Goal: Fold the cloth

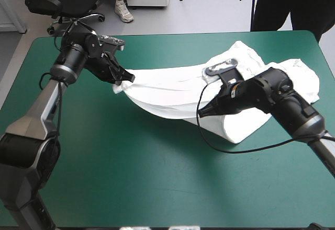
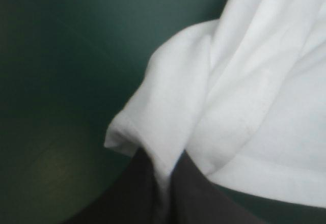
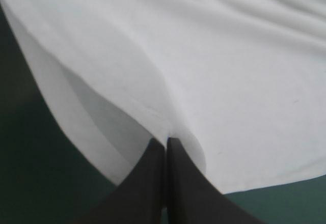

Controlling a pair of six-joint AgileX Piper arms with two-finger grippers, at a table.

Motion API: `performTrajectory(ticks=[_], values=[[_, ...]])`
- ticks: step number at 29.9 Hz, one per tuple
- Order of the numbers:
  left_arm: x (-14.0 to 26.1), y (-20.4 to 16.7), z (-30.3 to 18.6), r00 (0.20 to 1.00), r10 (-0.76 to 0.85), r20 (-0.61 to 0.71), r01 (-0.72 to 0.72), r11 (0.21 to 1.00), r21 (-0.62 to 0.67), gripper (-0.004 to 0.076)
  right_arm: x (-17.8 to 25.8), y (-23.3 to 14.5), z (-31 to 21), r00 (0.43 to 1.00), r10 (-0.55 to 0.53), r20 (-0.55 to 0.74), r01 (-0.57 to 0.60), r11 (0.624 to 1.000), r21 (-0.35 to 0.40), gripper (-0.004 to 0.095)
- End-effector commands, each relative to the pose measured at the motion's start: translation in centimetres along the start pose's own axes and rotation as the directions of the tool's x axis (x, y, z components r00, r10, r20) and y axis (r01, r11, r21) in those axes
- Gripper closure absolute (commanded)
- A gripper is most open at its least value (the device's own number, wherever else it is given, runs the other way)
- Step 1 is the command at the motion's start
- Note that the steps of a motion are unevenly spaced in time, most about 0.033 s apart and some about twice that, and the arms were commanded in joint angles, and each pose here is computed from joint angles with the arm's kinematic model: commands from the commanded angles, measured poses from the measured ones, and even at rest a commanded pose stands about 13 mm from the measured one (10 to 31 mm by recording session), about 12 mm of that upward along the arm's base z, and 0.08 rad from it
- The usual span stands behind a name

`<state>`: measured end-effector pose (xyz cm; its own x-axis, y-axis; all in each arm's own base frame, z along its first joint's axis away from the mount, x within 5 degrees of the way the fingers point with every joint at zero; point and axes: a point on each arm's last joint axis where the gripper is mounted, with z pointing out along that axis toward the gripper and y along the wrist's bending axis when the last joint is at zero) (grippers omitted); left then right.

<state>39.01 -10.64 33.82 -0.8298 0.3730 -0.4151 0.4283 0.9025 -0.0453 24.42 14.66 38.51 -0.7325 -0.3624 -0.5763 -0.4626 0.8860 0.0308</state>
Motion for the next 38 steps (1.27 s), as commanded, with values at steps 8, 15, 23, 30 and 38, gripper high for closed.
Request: performTrajectory(ticks=[8, 15, 23, 30, 38], values=[[1.3, -5.5, -22.9, 0.741, -0.12, 0.661, -0.03, 0.977, 0.211, 0.0741, -4.7, -2.2, -14.3, 0.871, -0.105, 0.48, -0.008, 0.974, 0.227, 0.0926], [4.0, -7.3, -33.4, 0.42, -0.082, 0.904, -0.131, 0.98, 0.15, 0.0741, -5.5, -3.1, -23.4, 0.662, -0.186, 0.726, -0.098, 0.939, 0.33, 0.0925], [7.2, -9.0, -40.5, 0.108, -0.1, 0.989, -0.228, 0.966, 0.123, 0.0741, -4.1, -2.6, -32.3, 0.338, -0.293, 0.894, -0.111, 0.931, 0.347, 0.0925], [10.4, -10.2, -44.9, -0.16, -0.031, 0.987, -0.288, 0.957, -0.017, 0.0741, -2.4, -2.4, -36.2, 0.183, -0.356, 0.917, -0.112, 0.919, 0.379, 0.0924], [12.0, -10.5, -46.6, -0.277, 0.024, 0.961, -0.262, 0.96, -0.099, 0.0741, -2.4, -1.8, -36.8, 0.117, -0.33, 0.937, -0.08, 0.937, 0.34, 0.0925]])
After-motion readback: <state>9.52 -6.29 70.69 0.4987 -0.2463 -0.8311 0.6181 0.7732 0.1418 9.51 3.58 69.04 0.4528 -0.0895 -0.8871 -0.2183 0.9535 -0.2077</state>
